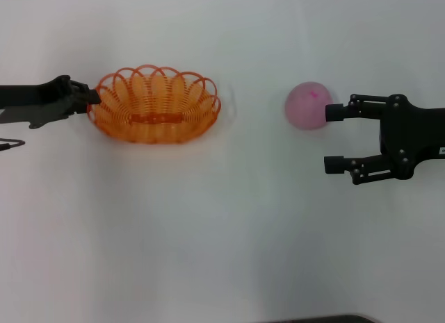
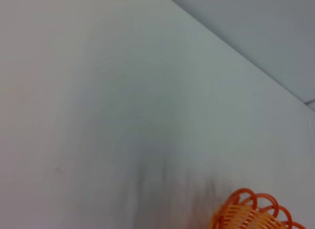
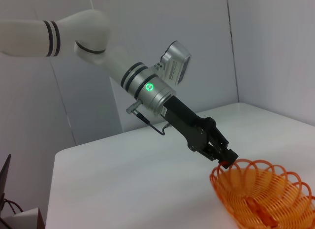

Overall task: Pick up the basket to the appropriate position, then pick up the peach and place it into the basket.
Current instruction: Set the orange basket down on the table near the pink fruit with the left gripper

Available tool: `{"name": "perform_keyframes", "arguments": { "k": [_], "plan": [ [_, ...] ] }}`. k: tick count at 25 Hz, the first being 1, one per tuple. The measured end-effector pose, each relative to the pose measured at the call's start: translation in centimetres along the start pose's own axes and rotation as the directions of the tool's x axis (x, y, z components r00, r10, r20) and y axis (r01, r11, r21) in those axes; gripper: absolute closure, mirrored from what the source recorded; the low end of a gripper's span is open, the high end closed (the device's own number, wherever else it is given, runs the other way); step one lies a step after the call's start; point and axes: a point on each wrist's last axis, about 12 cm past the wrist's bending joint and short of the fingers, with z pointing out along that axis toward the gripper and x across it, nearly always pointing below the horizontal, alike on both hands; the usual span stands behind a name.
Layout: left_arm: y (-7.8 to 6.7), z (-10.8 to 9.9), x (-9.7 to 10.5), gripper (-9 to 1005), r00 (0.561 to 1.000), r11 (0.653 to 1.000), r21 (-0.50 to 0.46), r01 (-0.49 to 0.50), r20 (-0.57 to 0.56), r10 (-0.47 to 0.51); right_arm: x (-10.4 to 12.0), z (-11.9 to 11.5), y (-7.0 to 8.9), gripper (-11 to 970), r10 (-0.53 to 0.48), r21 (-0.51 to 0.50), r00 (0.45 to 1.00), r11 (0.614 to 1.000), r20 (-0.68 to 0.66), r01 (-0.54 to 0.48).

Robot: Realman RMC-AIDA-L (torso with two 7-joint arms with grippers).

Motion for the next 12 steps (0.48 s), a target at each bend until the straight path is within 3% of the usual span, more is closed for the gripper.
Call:
{"name": "perform_keyframes", "arguments": {
  "k": [1, 12],
  "plan": [
    [0.04, -0.03, 0.00, 906, 1.000, 1.000, 0.000, 0.002, 0.001, -0.002, -0.01, 0.00, -0.01, 43, 0.000, 0.000, 1.000, 1.000, 0.000, 0.000],
    [0.53, -0.40, 0.18, 464, 1.000, 1.000, -0.001, 0.011, -0.001, -0.011, -0.10, 0.07, -0.07, 43, 0.000, -0.002, 1.000, 1.000, 0.000, 0.000]
  ]
}}
